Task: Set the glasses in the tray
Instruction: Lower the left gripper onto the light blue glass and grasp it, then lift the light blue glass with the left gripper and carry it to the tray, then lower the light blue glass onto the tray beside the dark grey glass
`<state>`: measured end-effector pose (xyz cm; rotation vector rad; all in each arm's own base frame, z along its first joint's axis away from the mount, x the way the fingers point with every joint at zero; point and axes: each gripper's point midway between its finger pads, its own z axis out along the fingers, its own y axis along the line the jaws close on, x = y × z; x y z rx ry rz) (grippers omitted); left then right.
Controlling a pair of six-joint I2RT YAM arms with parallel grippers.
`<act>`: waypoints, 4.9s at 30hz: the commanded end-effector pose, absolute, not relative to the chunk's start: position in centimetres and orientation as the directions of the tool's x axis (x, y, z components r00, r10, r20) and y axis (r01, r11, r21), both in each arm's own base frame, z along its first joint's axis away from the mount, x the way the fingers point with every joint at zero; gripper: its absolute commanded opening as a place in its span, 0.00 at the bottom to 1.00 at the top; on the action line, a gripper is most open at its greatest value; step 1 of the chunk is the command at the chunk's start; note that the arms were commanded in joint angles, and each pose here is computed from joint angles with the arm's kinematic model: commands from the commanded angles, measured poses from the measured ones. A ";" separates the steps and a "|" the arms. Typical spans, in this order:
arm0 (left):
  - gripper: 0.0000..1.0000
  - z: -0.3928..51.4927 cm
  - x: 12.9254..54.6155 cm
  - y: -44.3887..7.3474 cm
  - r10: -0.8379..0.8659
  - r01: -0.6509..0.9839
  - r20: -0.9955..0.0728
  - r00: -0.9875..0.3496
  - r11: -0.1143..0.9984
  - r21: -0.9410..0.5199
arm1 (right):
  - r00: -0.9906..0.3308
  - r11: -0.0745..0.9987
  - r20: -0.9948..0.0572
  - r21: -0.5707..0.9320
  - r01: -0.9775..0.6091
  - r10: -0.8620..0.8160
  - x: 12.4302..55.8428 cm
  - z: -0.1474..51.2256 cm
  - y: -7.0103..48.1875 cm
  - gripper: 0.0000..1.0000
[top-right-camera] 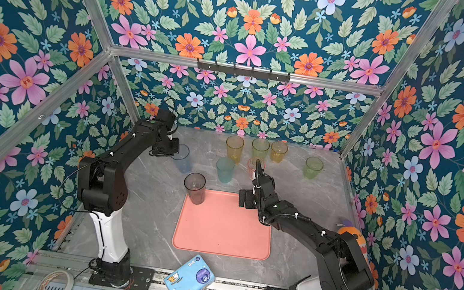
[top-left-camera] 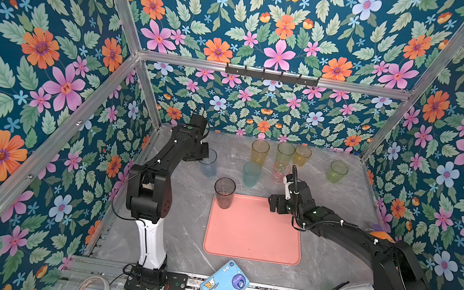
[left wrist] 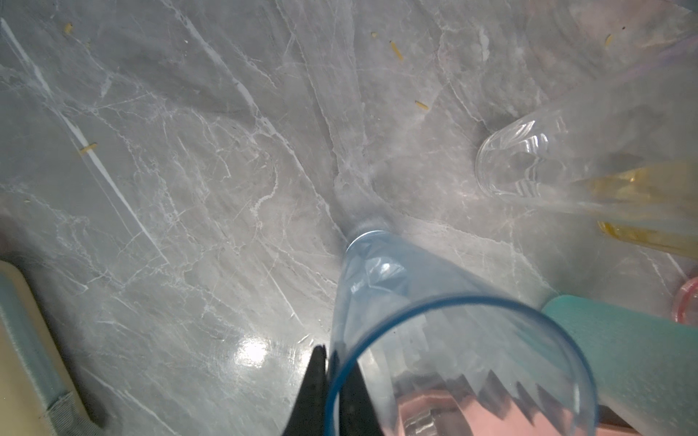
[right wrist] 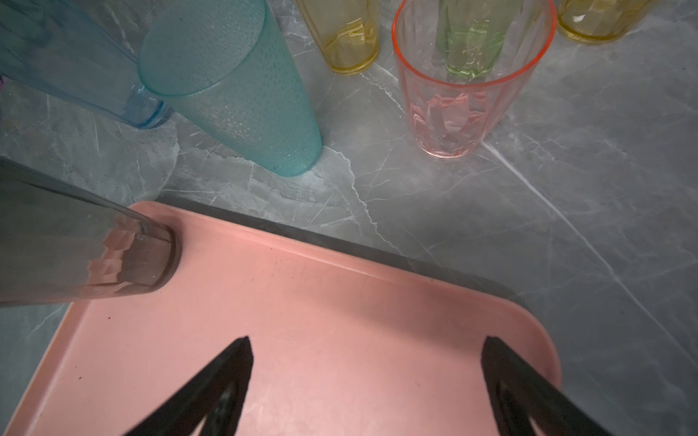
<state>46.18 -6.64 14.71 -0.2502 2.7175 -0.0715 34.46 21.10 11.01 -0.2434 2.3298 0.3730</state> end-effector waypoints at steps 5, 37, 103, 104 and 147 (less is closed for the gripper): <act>0.01 16.3 45.0 -6.2 -0.166 -0.152 -0.398 -0.902 0.986 -0.067 | -0.695 0.936 -0.716 0.196 -0.291 -0.066 34.6 11.2 21.3 0.96; 0.00 23.1 36.0 -2.6 -0.102 -0.157 -0.435 -0.894 0.983 0.093 | -0.697 0.936 -0.715 0.198 -0.291 -0.065 34.7 11.2 21.5 0.96; 0.00 15.7 23.4 -14.7 0.067 0.079 -0.283 -0.957 0.996 -0.029 | -0.687 0.940 -0.724 0.193 -0.282 -0.058 34.5 11.7 21.0 0.95; 0.00 15.7 23.5 -14.7 0.067 0.078 -0.285 -0.956 0.997 -0.027 | -0.686 0.940 -0.725 0.192 -0.282 -0.057 34.6 11.8 21.0 0.95; 0.03 13.4 23.9 -16.0 0.079 0.088 -0.260 -0.962 0.996 -0.022 | -0.697 0.941 -0.714 0.188 -0.281 -0.065 34.7 11.4 21.1 0.95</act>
